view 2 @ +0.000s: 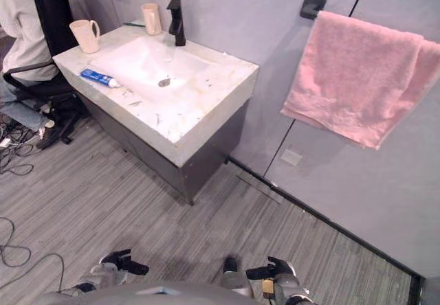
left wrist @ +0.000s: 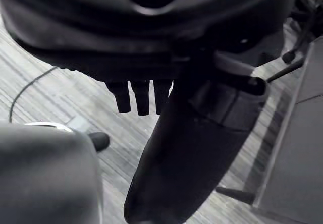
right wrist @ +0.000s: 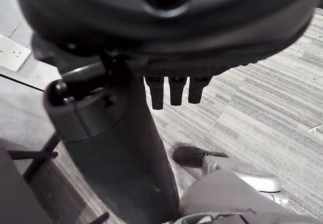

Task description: Organize the bathroom.

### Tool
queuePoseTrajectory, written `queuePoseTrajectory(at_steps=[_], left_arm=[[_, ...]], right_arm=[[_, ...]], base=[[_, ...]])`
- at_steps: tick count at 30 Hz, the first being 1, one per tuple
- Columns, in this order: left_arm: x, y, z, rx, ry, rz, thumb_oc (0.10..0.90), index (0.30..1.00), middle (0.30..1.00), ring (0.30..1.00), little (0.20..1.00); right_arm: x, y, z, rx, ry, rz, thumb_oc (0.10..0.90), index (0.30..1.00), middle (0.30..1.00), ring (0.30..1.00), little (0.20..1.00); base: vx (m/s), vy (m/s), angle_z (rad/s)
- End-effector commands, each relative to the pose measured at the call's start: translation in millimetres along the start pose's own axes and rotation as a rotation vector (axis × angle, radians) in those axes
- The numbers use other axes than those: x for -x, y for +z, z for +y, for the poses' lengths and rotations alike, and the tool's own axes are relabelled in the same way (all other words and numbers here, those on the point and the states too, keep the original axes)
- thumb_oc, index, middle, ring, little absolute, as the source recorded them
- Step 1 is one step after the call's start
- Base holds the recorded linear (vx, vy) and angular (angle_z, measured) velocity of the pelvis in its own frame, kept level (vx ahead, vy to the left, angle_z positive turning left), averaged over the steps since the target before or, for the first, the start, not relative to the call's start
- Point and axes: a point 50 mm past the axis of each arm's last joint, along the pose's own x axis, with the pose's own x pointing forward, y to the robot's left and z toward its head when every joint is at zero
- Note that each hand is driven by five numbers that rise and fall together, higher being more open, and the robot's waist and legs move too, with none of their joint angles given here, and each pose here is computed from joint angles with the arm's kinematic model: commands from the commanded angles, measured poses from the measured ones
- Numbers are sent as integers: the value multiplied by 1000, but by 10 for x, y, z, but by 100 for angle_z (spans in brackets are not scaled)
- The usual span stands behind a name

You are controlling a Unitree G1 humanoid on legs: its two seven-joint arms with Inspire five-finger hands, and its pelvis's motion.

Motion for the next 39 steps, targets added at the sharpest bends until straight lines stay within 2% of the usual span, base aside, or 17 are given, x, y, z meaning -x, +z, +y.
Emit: queuePoseTrajectory(at_steps=[1, 5, 10, 18, 23, 29, 33, 39], left_arm=[[-17, 41, 240, -51, 72, -45, 800, 900, 900, 900, 900], [-16, 93, 183, -34, 60, -61, 800, 900, 900, 900, 900], [-19, 163, 204, -105, 65, -81, 800, 900, 900, 900, 900], [-25, 196, 277, -107, 81, -77, 800, 900, 900, 900, 900], [-24, 250, 242, -111, 95, -73, 800, 900, 900, 900, 900], [-19, 345, 186, -140, 78, -113, 800, 900, 900, 900, 900], [2, 473, 52, -126, 44, -184, 800, 900, 900, 900, 900], [25, 635, -6, -91, 38, -232, 800, 900, 900, 900, 900]], right_arm=[[-18, 146, 0, -13, -16, -40, 800, 900, 900, 900, 900], [-25, 168, -48, -19, -26, -37, 800, 900, 900, 900, 900], [-29, 257, 14, -56, -13, -40, 800, 900, 900, 900, 900], [-22, 185, 85, -8, 13, 2, 800, 900, 900, 900, 900], [-15, 85, 116, 24, 25, 37, 800, 900, 900, 900, 900], [-10, -58, -10, -27, -12, 73, 800, 900, 900, 900, 900], [7, -173, -54, -7, -23, 99, 800, 900, 900, 900, 900], [-9, -64, -45, 40, -10, 76, 800, 900, 900, 900, 900]], base=[[-128, 299, 15], [-129, 380, 45], [-106, 354, 12], [-20, 295, 23], [222, 161, 50], [215, 74, 87], [161, 112, 45], [171, 99, 7]])
